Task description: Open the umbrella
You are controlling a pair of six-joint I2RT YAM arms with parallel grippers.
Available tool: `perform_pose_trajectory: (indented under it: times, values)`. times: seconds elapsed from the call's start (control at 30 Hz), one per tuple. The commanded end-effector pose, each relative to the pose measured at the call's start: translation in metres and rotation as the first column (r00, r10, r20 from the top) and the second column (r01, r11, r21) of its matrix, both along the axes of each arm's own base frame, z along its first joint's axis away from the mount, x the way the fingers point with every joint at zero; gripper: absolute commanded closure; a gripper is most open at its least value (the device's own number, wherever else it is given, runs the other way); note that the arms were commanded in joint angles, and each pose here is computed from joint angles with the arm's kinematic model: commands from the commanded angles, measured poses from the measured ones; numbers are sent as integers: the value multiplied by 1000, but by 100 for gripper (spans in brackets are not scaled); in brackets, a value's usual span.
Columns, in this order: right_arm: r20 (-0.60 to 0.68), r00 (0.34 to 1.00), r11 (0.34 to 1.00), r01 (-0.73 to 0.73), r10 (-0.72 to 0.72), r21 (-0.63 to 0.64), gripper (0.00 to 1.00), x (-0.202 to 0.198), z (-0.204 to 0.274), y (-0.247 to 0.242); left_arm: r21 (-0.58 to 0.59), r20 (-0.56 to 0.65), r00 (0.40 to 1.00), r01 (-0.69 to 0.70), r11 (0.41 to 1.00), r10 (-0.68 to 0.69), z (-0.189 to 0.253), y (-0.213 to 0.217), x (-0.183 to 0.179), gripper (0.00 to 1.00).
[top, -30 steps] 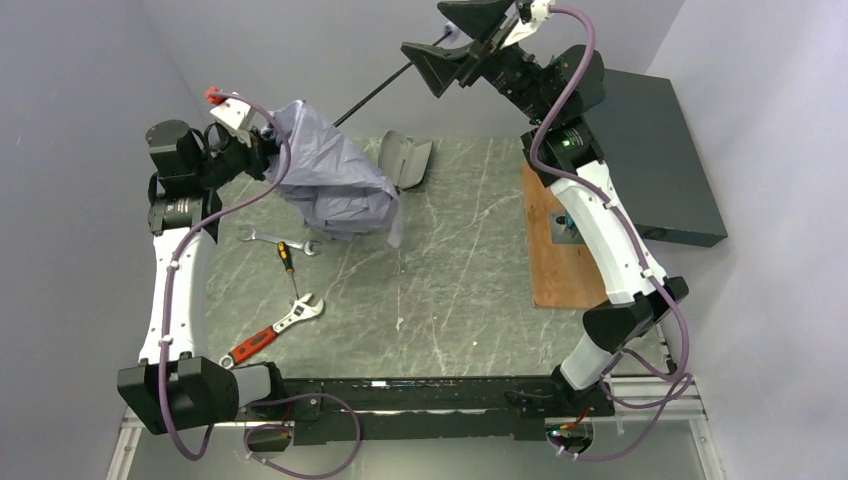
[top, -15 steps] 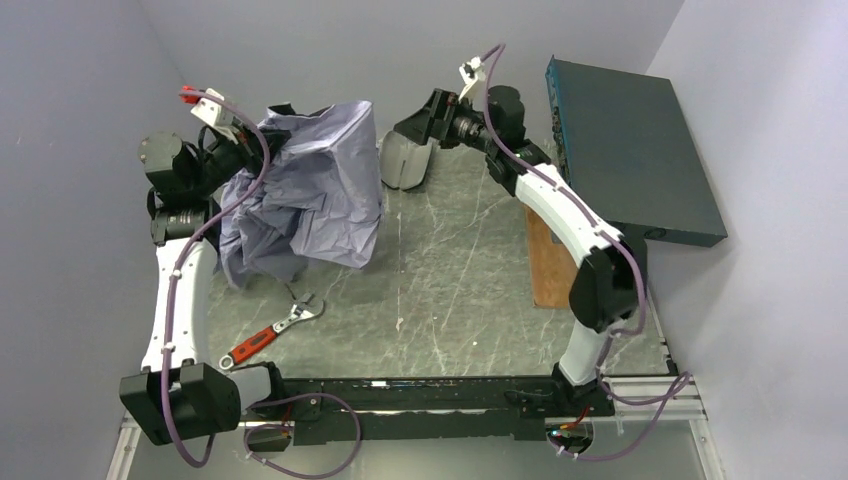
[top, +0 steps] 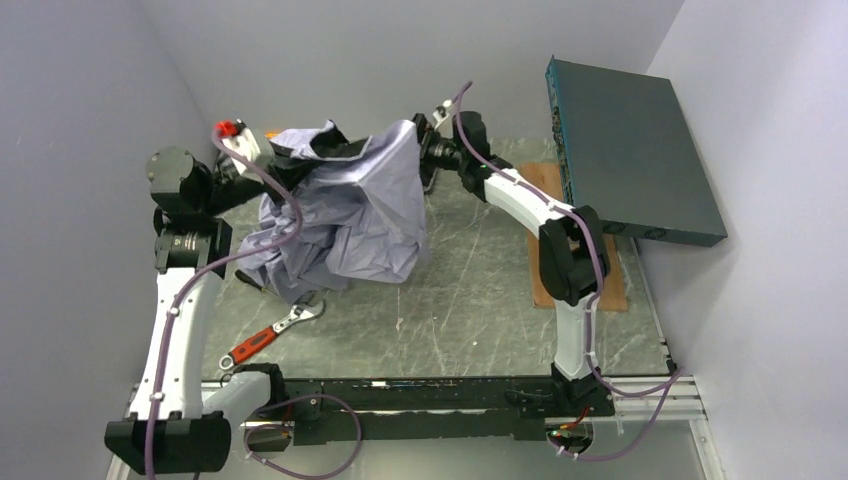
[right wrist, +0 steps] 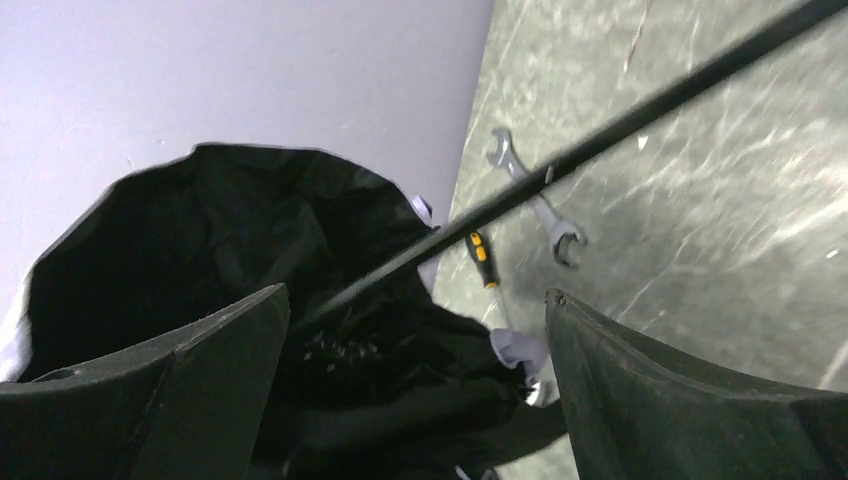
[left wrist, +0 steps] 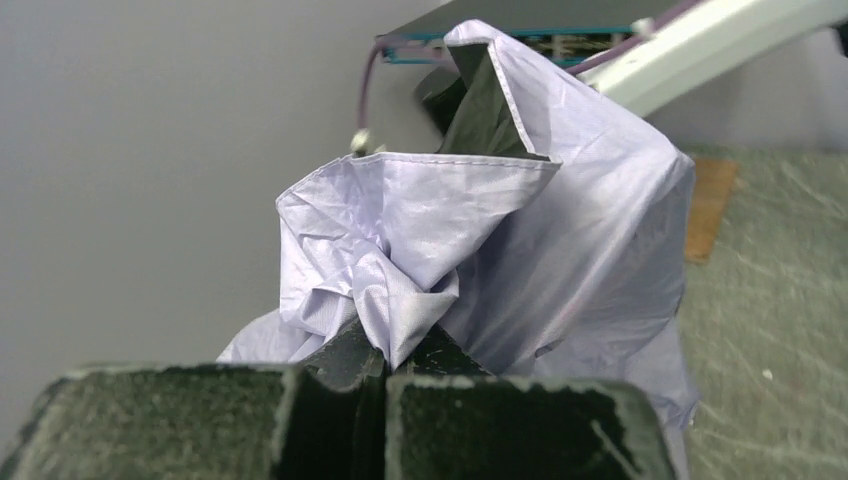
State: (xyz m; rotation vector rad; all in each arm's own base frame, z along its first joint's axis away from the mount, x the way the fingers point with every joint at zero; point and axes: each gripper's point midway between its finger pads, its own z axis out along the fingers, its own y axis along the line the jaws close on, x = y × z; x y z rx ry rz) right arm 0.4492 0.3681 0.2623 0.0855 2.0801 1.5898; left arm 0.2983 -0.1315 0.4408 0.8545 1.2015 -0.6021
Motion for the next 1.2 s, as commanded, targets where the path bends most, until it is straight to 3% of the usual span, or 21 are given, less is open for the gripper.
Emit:
perform_pose_trajectory:
  times: [0.0, 0.1, 0.17, 0.37, 0.4, 0.6, 0.7, 0.73, 0.8, 0.9, 1.17]
  values:
    - [-193, 976, 989, -80, 103, 123, 0, -19, -3, 38, 176, 242, 963, 74, 982, -116, 18, -25, -35, 100]
    - [-218, 961, 972, -127, 170, 196, 1, -33, 4, 65, 224, 251, 953, 116, 968, -172, 10, -36, -48, 100]
    - [-168, 967, 959, -150, 193, 241, 9, -36, 23, 77, 256, 240, 948, 146, 956, -209, 2, -41, -60, 100]
    - [81, 985, 938, -169, 151, 304, 91, -22, 104, 72, 407, 219, 946, 135, 903, -240, -44, -34, -96, 100]
    - [131, 982, 935, -173, 138, 308, 100, -20, 118, 68, 441, 221, 945, 123, 889, -240, -55, -30, -102, 100]
    - [311, 945, 921, -210, 104, 328, 100, -34, 174, 55, 548, 266, 943, 22, 836, -199, -92, -12, -118, 99]
    - [377, 922, 921, -218, 86, 322, 100, -39, 188, 49, 557, 257, 955, -18, 831, -151, -104, -5, -115, 81]
    - [396, 915, 924, -210, 71, 320, 100, -38, 193, 47, 557, 244, 959, -18, 830, -142, -107, -4, -115, 66]
    - [454, 890, 930, -196, 36, 311, 100, -34, 204, 39, 541, 206, 972, -20, 841, -110, -111, -2, -113, 23]
    - [542, 840, 946, -159, -20, 282, 100, -22, 217, 29, 489, 142, 989, -39, 871, -35, -111, 0, -107, 2]
    - [811, 585, 998, -56, 1, 39, 100, -8, 210, 19, 365, 16, 997, 63, 929, -74, -100, -13, -132, 0]
